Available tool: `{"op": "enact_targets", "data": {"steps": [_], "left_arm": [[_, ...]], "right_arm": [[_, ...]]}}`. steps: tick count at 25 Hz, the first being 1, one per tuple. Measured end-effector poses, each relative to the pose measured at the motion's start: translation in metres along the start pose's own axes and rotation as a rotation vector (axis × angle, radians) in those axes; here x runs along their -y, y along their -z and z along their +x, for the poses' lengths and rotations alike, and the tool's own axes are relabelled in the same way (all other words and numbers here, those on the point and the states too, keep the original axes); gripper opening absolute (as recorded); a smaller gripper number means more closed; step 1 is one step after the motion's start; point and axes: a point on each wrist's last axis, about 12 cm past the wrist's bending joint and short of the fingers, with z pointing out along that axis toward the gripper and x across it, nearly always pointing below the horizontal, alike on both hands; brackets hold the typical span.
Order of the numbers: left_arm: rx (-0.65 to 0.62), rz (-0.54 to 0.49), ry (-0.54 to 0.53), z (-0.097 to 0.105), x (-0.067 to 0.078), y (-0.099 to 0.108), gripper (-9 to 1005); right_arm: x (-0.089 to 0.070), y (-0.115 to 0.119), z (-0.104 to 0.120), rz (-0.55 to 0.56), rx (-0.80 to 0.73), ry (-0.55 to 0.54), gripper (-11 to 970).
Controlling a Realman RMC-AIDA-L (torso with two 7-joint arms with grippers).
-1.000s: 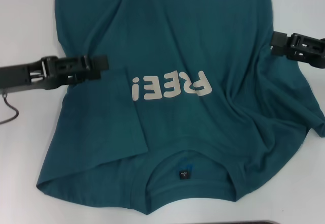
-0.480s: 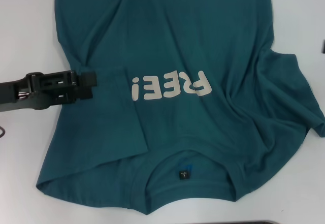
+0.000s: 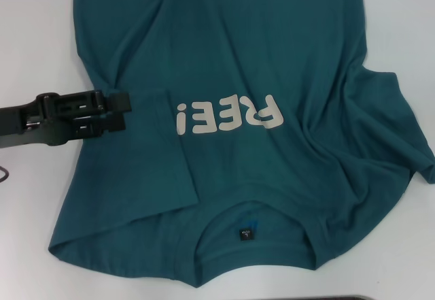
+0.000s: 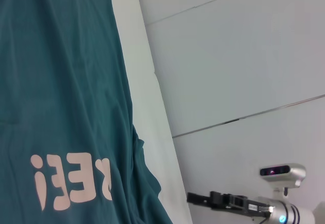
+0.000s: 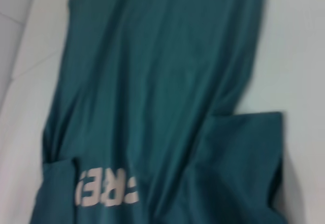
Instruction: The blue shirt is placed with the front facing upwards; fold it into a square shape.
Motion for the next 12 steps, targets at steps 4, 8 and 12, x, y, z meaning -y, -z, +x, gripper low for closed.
{"op": "enact_targets", "data": {"steps": [4, 8, 12], "left_arm": [[0.010, -0.009, 0.004, 0.000, -0.001, 0.001, 780], [0.016, -0.013, 0.006, 0.000, -0.002, 0.000, 780], [0.023, -0.020, 0.005, -0.001, -0.003, -0.002, 779]], "right_arm": [[0.006, -0.010, 0.004, 0.013, -0.001, -0.046, 940], [0.008, -0.013, 0.003, 0.022, 0.014, -0.073, 940], [0.010, -0.022, 0.003, 0.034, 0.020, -0.083, 940]]}}
